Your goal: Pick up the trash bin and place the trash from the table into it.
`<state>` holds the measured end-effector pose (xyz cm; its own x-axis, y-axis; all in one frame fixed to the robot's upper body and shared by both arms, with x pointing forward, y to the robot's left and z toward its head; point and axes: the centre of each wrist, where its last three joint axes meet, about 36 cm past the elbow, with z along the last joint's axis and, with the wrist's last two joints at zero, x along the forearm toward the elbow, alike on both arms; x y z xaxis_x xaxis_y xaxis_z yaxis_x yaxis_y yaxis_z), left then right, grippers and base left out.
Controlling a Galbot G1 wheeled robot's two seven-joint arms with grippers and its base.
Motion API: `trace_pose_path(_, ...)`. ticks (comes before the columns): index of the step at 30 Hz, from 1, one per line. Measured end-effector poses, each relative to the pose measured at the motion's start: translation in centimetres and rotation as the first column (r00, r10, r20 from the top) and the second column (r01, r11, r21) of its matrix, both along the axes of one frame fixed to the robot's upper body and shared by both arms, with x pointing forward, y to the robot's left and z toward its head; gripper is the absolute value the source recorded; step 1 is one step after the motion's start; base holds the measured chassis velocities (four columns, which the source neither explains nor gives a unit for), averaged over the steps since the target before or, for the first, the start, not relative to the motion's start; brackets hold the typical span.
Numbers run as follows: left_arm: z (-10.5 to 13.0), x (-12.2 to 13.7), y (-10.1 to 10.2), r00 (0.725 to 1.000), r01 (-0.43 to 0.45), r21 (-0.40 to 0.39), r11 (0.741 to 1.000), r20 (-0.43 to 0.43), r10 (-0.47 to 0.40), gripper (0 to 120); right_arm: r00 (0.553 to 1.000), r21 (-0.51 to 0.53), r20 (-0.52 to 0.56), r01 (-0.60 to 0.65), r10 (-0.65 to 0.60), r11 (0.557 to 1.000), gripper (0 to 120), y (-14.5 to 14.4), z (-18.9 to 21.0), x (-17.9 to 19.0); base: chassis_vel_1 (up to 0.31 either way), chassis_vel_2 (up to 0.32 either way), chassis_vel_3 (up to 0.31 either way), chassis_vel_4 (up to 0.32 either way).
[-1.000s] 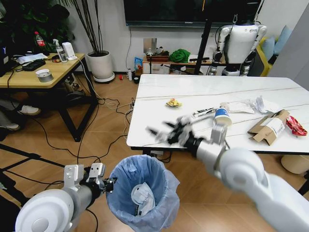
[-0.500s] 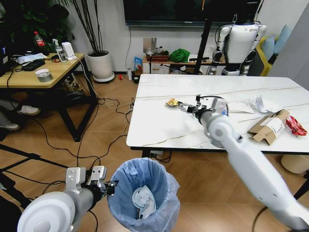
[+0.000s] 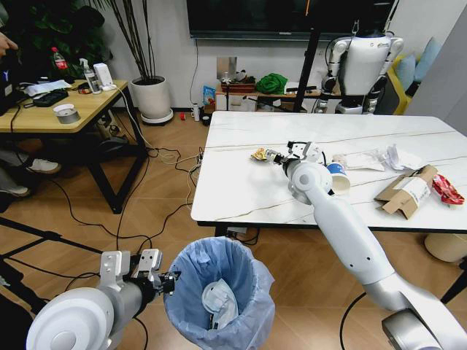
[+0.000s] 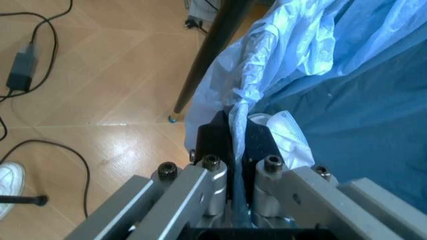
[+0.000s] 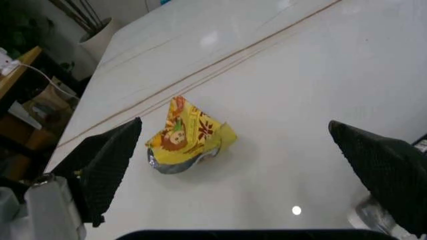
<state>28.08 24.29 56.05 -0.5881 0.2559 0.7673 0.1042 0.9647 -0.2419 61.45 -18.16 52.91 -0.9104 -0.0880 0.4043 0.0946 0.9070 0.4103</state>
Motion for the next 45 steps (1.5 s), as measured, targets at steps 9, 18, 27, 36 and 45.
trace_pose_path(9, 0.0, 0.0, 0.0, 1.000, -0.002, 0.000, 1.000, 0.001, 0.002, 0, 1.000, 0.028, -0.021, 0.002, -0.002, 1.000, 100, 1.8, 0.2, 1.1, 0.000, 0.000, 0.000, 0.000)
trace_pose_path(18, 0.1, 0.1, 0.1, 1.000, -0.002, 0.000, 1.000, 0.005, 0.002, 0, 0.999, 0.029, -0.043, 0.016, -0.014, 0.999, 98, 2.2, -0.2, 1.9, 0.000, 0.000, 0.000, 0.000)
trace_pose_path(27, 0.1, 0.1, 0.1, 1.000, -0.003, 0.001, 1.000, 0.007, 0.003, 0, 0.998, 0.016, -0.062, 0.021, -0.020, 1.000, 77, 2.4, -1.3, 2.1, 0.000, 0.000, 0.000, 0.000)
trace_pose_path(36, 0.3, 0.2, 0.1, 1.000, -0.003, 0.000, 1.000, 0.011, 0.003, 0, 0.997, 0.008, -0.067, 0.027, -0.026, 1.000, 48, 2.5, -2.2, 2.5, 0.000, 0.000, 0.000, 0.000)
trace_pose_path(45, 0.4, 0.3, 0.1, 1.000, -0.002, -0.003, 1.000, 0.020, 0.002, 0, 0.998, 0.005, -0.061, 0.027, -0.027, 1.000, 13, 2.4, -2.4, 2.6, 0.000, 0.000, 0.000, 0.000)
